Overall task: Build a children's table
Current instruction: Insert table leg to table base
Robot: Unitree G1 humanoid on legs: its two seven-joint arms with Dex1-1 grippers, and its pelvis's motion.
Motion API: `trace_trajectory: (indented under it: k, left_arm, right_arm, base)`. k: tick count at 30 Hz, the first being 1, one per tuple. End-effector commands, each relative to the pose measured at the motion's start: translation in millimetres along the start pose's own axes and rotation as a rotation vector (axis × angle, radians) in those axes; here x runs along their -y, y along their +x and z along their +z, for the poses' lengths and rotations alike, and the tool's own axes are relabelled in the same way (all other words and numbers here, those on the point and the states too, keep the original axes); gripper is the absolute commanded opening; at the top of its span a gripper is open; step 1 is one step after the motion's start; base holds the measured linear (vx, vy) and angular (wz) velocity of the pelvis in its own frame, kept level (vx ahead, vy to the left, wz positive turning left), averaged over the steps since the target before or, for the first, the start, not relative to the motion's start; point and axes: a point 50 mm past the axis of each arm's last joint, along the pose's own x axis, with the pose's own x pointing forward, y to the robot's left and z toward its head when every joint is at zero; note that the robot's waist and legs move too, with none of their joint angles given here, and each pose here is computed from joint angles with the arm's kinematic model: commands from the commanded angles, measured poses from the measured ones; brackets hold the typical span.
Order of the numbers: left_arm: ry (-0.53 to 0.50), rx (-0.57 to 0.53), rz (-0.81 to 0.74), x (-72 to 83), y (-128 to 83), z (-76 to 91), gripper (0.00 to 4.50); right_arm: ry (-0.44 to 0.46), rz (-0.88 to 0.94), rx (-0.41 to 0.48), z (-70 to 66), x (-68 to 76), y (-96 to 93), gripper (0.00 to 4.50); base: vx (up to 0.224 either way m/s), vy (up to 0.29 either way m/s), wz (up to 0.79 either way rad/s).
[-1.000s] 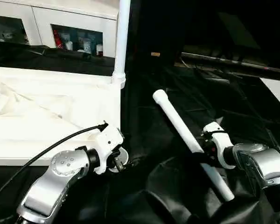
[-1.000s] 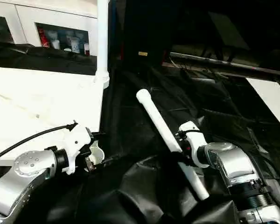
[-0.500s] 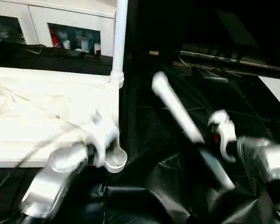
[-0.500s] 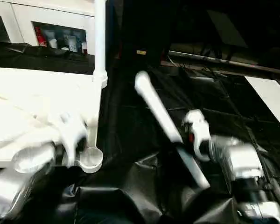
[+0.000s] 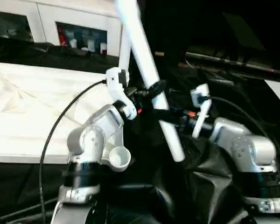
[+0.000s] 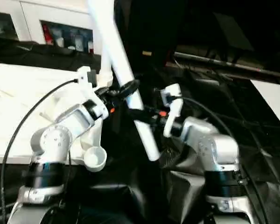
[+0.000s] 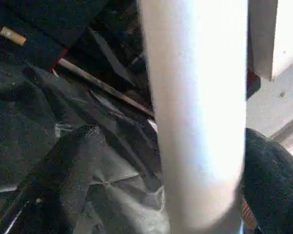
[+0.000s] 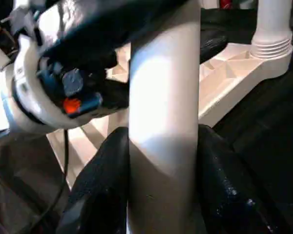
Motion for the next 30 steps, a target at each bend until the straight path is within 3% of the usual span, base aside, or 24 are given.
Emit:
trace_trajectory:
  k: [1, 8, 9, 12, 15, 24, 25, 28, 30]
  left_arm:
    - [-0.037, -0.011, -0.048, 11.7, 9.3, 0.9, 4.50]
    - [-0.070, -0.003, -0.009, 7.1, 11.1, 6.4, 4.50]
    - [-0.070, -0.003, -0.009, 7.1, 11.1, 6.4, 4.23]
    - [-0.067, -0.007, 0.013, 4.1, 9.5, 8.2, 4.12]
    - [-0.061, 0.004, 0.026, 2.7, 8.1, 10.1, 3.72]
    - [-0.053, 0.028, 0.044, 0.4, 6.9, 13.7, 3.24]
    - [-0.053, 0.028, 0.044, 0.4, 6.9, 13.7, 2.89]
    - [-0.056, 0.038, 0.041, 0.6, 6.7, 15.6, 2.86]
    - [-0.049, 0.044, 0.045, 0.5, 7.0, 17.4, 2.49]
  right_arm:
    - [-0.030, 0.016, 0.032, 5.0, -4.7, 0.1, 1.46]
    - [-0.038, -0.001, 0.040, 5.0, -4.8, 3.0, 1.46]
    - [-0.038, -0.001, 0.040, 5.0, -4.8, 3.0, 1.46]
    - [-0.039, -0.014, 0.046, 6.1, -2.9, 3.6, 1.46]
    - [-0.039, -0.019, 0.053, 7.5, -2.2, 4.8, 1.46]
    - [-0.046, -0.032, 0.053, 6.7, -1.7, 7.2, 1.46]
    - [-0.046, -0.032, 0.053, 6.7, -1.7, 7.2, 1.46]
    - [-0.062, -0.043, 0.052, 6.1, -1.7, 7.4, 1.46]
    - [-0.024, -0.035, 0.063, 6.1, -1.5, 6.3, 2.16]
  base:
    - [0.000, 0.000, 0.00]
    - [0.000, 0.000, 0.00]
    - [0.000, 0.000, 0.00]
    - [0.000, 0.000, 0.00]
    - [0.000, 0.000, 0.00]
    - [0.000, 0.000, 0.00]
    - [0.000, 0.000, 0.00]
    - [0.000, 0.000, 0.00]
    - [0.000, 0.000, 0.00]
